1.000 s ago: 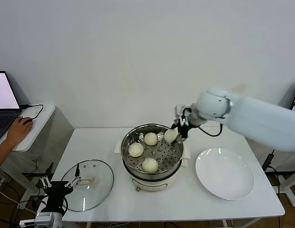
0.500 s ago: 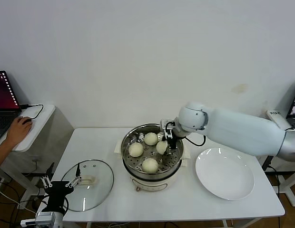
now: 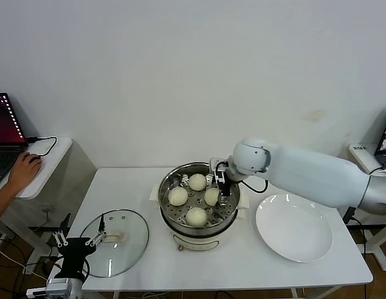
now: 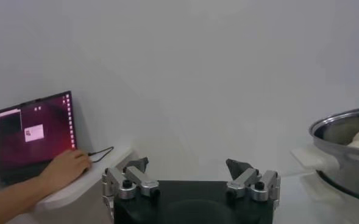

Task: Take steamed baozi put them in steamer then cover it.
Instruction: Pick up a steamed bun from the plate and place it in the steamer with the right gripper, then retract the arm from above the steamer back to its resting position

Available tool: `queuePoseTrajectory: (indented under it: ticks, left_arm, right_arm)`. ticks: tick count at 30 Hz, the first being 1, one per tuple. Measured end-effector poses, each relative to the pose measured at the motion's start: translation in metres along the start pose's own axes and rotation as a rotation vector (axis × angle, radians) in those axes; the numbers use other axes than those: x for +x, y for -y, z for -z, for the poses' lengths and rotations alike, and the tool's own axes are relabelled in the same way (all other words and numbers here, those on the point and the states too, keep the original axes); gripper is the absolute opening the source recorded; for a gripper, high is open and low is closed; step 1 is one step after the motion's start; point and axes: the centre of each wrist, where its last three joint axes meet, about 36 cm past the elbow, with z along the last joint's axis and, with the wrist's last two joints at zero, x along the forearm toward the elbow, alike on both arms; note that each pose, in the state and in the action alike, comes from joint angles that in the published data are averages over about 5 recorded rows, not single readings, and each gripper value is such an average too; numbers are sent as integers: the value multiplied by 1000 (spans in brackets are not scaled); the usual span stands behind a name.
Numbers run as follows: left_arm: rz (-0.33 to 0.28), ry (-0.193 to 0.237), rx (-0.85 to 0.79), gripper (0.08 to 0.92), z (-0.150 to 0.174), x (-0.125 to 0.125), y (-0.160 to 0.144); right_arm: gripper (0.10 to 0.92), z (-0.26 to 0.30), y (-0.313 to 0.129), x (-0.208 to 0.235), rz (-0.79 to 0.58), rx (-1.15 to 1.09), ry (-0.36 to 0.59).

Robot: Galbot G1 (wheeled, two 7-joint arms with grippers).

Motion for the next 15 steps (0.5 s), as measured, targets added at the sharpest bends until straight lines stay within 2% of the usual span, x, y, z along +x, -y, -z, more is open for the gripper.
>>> queuePoseTrajectory:
  ticks: [7, 15]
  left_arm:
    - [-1, 3, 1, 823, 1, 0, 0]
    - [-7, 2, -1, 823, 0, 0, 1]
  right_arm:
    - [823, -16, -4, 31, -61, -35, 77]
    - [822, -60, -37, 50, -243, -155, 237]
